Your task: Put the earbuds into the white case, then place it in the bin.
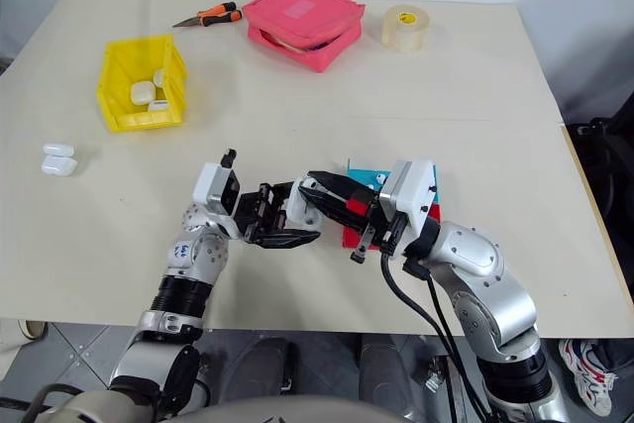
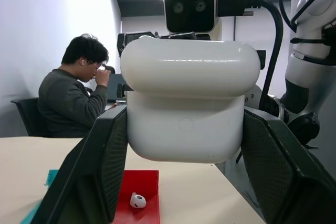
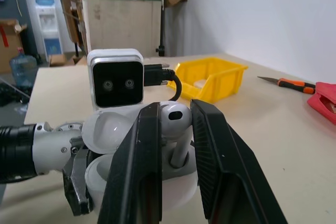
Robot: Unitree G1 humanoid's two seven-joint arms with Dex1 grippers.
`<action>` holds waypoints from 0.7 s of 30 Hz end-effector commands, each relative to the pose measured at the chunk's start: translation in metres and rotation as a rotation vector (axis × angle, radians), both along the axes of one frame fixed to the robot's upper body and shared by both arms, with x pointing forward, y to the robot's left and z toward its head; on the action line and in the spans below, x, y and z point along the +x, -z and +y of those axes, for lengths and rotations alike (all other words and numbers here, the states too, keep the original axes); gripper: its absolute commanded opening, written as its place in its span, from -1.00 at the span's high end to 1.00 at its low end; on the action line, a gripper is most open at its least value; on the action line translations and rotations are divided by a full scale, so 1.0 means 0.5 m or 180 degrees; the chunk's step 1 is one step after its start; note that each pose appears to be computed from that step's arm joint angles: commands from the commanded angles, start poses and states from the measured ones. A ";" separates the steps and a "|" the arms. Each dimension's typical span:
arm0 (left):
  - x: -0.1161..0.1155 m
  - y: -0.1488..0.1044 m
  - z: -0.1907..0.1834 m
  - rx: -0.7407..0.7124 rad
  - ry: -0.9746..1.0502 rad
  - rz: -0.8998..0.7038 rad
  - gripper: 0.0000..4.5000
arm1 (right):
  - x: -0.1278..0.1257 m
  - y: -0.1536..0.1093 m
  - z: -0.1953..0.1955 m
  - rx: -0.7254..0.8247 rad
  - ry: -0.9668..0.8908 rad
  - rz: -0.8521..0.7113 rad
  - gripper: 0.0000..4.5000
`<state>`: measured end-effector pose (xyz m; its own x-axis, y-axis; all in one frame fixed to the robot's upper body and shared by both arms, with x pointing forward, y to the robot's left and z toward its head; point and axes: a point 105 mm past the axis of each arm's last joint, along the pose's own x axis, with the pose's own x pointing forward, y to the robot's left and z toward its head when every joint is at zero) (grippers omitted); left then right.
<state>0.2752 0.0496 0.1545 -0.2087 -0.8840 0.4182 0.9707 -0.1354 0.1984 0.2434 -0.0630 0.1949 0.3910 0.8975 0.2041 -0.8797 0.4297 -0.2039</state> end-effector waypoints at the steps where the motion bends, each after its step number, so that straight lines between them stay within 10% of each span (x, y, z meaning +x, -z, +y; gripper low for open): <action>1: -0.004 -0.077 -0.009 -0.0340 0.0041 -0.0524 -0.24 | -0.009 0.082 0.003 -0.0393 -0.0194 0.0497 0.80; 21: 0.009 -0.070 -0.009 -0.0386 -0.0107 -0.0561 -0.24 | -0.039 0.075 -0.027 -0.0641 -0.0510 0.0562 0.80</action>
